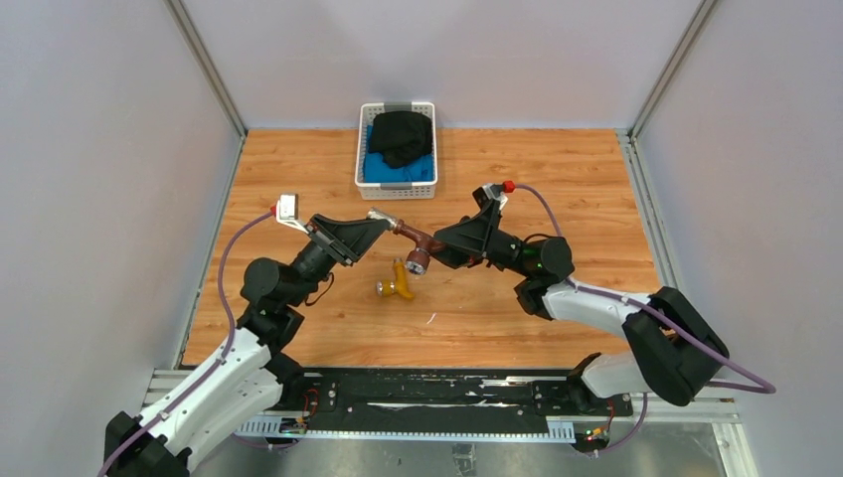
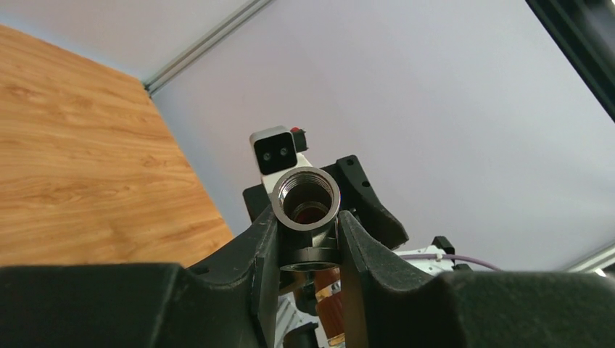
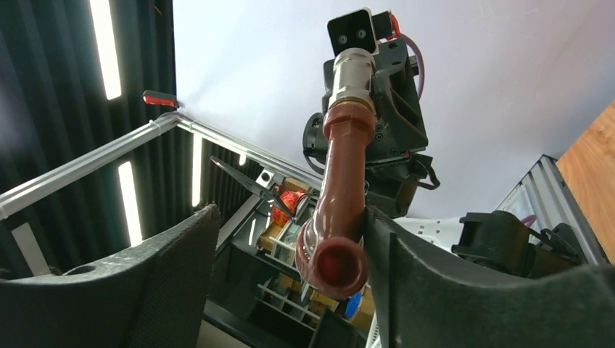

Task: Install the water faucets
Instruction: Screw the water faucet onto the adaptor.

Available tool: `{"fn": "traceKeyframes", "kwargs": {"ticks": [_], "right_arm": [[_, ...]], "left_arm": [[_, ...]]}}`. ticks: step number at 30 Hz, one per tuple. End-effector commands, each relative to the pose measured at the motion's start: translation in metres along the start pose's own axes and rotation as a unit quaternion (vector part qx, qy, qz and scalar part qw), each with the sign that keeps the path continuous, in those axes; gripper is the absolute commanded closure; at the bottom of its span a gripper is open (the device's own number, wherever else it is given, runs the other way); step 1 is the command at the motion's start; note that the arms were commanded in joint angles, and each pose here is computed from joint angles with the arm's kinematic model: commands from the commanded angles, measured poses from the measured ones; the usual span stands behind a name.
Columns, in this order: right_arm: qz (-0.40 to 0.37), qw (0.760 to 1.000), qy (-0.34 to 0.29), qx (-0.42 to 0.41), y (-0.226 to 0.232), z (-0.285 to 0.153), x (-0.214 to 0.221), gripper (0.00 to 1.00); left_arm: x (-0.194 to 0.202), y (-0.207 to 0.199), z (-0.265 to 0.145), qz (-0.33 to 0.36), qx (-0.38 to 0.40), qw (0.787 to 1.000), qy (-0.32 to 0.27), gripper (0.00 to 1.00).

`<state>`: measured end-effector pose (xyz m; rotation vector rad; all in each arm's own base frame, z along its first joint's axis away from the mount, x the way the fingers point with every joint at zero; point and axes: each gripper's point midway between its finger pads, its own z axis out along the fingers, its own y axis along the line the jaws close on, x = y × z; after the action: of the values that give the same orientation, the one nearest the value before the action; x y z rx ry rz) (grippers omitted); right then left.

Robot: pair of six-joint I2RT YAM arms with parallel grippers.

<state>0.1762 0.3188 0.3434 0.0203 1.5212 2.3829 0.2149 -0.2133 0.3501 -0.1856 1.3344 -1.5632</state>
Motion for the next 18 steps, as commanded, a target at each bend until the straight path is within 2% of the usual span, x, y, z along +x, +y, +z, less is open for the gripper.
{"fn": "traceKeyframes", "kwargs": {"ticks": [1, 4, 9, 14, 16, 18], "right_arm": [[-0.018, 0.999, -0.001, -0.034, 0.022, -0.013, -0.001, 0.27], [-0.017, 1.000, 0.009, -0.022, 0.016, -0.016, 0.003, 0.24], [-0.024, 0.998, 0.013, 0.051, -0.016, -0.031, 0.008, 0.22], [-0.120, 0.982, 0.014, 0.145, -0.026, -0.058, 0.005, 0.21], [-0.216, 0.950, 0.012, 0.224, -0.030, -0.071, -0.004, 0.19], [-0.339, 0.888, 0.019, 0.310, -0.025, -0.092, -0.012, 0.18]], "left_arm": [[-0.018, 0.007, -0.001, 0.022, -0.046, 0.998, -0.035, 1.00], [-0.023, 0.014, -0.002, 0.019, -0.078, 0.996, -0.045, 1.00], [-0.030, 0.014, -0.001, 0.010, -0.113, 0.992, -0.050, 1.00], [-0.034, 0.014, 0.000, -0.010, -0.152, 0.987, -0.043, 1.00], [-0.035, 0.012, 0.002, -0.019, -0.164, 0.986, -0.038, 1.00], [-0.033, 0.013, 0.002, -0.025, -0.186, 0.982, -0.024, 1.00]]}}
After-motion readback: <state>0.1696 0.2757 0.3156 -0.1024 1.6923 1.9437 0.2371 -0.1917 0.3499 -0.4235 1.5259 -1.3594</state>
